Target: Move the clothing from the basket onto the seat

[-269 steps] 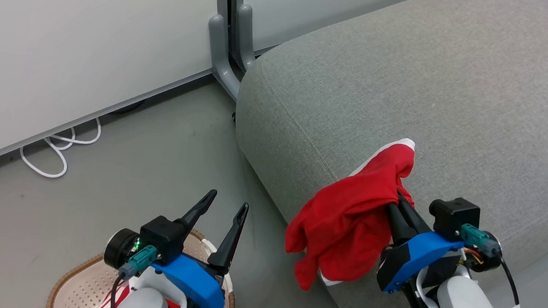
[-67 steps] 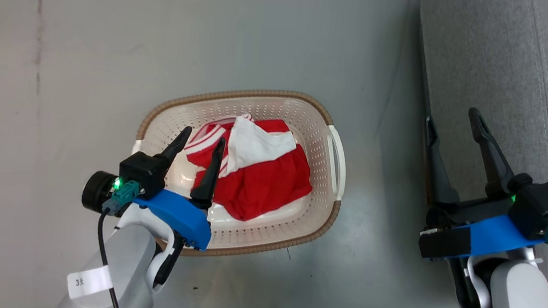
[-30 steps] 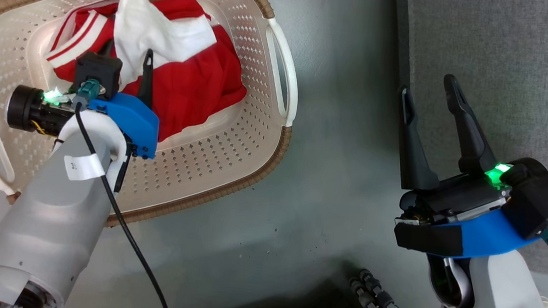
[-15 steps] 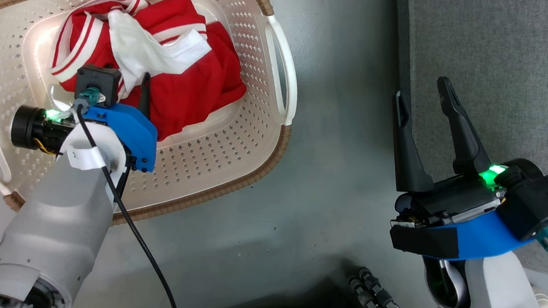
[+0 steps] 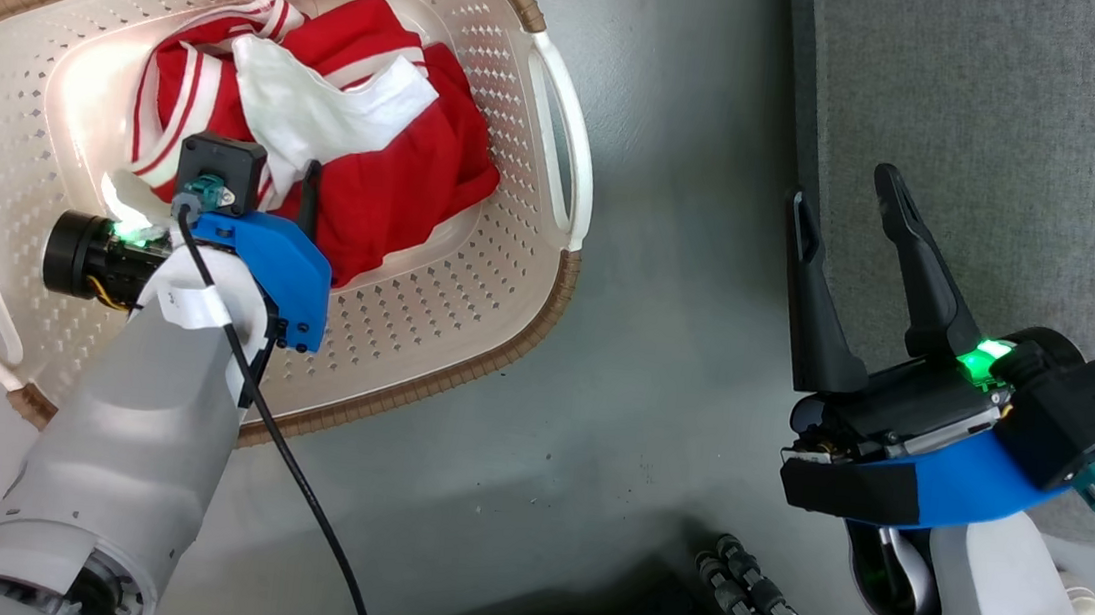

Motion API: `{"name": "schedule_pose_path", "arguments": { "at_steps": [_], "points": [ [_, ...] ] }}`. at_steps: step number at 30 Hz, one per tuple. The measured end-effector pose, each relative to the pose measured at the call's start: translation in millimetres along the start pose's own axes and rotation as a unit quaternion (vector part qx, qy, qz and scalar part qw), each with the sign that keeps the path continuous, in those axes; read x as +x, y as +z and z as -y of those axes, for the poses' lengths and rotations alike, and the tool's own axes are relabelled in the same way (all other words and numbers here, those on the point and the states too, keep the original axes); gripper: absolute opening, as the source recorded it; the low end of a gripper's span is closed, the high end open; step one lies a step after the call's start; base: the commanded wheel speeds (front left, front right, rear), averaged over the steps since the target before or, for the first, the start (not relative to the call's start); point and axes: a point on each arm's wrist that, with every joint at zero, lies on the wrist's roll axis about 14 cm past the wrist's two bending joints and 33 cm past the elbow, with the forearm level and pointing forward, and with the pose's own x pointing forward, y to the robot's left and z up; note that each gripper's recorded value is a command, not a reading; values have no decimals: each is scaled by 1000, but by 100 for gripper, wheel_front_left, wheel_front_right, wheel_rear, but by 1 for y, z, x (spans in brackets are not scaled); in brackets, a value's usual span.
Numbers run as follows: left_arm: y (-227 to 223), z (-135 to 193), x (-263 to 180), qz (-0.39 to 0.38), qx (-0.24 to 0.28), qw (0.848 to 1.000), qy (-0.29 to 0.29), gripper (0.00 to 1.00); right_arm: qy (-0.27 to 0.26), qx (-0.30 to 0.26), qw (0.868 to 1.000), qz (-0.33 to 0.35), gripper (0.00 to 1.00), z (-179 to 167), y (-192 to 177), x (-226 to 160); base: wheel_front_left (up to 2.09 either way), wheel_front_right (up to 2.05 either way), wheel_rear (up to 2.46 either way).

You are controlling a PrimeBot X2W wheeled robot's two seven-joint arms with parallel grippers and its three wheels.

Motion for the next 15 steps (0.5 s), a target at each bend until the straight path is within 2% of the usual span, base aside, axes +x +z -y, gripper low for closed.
{"name": "schedule_pose_path", "arguments": {
  "at_steps": [1, 2, 15],
  "points": [
    [0, 1, 0, -1, -1, 1000, -2, 28, 0, 0, 1000, 0, 100, 0, 0, 0, 0, 0, 0],
    [-1, 2, 0, -3, -1, 1000, -5, 0, 0, 0, 1000, 0, 100, 0, 0, 0, 0, 0, 0],
    [4, 3, 1, 3, -2, 1000, -10, 0, 1, 3, 1000, 1, 100, -1, 0, 1, 0, 0, 0]
  ]
}}
